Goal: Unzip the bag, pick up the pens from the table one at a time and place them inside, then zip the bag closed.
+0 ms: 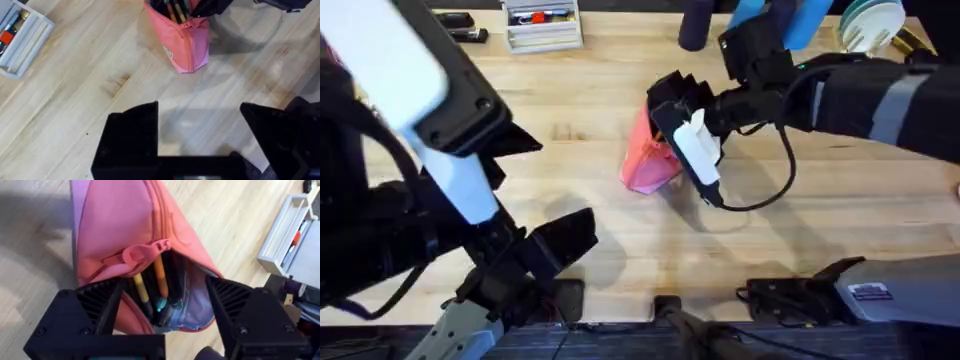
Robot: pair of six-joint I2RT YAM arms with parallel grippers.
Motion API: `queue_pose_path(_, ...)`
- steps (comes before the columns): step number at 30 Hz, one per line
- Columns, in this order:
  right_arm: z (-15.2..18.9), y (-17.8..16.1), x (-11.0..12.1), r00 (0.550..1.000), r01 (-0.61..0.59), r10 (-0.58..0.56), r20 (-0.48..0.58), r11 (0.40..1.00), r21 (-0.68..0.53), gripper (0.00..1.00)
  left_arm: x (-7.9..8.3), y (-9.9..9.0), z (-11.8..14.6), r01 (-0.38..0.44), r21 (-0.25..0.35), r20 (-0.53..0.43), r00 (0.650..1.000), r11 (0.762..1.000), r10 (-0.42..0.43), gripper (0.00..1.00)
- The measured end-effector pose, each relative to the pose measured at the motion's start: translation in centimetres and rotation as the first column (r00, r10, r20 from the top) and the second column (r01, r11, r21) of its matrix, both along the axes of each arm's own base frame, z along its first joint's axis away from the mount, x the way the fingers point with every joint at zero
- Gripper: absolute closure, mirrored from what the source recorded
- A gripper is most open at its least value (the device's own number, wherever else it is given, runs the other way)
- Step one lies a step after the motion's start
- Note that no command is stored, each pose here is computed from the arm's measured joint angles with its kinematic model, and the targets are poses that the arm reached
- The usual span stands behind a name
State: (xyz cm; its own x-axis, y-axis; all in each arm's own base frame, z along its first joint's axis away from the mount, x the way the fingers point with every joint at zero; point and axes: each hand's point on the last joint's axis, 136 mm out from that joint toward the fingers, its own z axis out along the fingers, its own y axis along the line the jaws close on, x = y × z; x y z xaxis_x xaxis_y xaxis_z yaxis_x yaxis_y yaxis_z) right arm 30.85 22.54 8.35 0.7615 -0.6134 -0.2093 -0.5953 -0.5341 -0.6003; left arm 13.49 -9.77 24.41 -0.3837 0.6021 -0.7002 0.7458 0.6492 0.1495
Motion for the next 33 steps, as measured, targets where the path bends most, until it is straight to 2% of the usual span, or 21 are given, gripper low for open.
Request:
queue_pose_path(7, 0.7, -0.3, 0.3, 0.994, 0.100, -0.099, -0.039, 0.995, 0.019, 0.006, 0.0, 0.0, 0.0, -0.009, -0.007, -0.006, 1.000, 1.000, 0.009, 0.007)
queue_pose_path(14, 3.4, -0.2, 0.7, 0.959, 0.256, -0.246, -0.141, 0.965, 0.059, 0.006, 0.7, -0.3, 0.8, -0.010, -0.028, 0.036, 0.999, 1.000, 0.011, 0.007)
queue_pose_path(23, 6.7, -1.3, -0.6, 0.900, 0.351, -0.345, -0.267, 0.936, -0.030, 0.006, 2.5, -0.6, 2.5, -0.027, -0.054, 0.134, 0.990, 0.998, 0.034, 0.007)
queue_pose_path(28, 7.7, -1.9, -1.5, 0.868, 0.379, -0.381, -0.318, 0.923, -0.071, 0.005, 3.0, -0.8, 2.2, -0.019, -0.049, 0.147, 0.989, 0.999, 0.026, 0.008)
queue_pose_path(33, 7.6, -2.3, -2.3, 0.787, 0.468, -0.469, -0.401, 0.877, -0.108, 0.005, 3.9, -1.2, 1.7, 0.006, -0.030, 0.186, 0.982, 1.000, 0.000, 0.007)
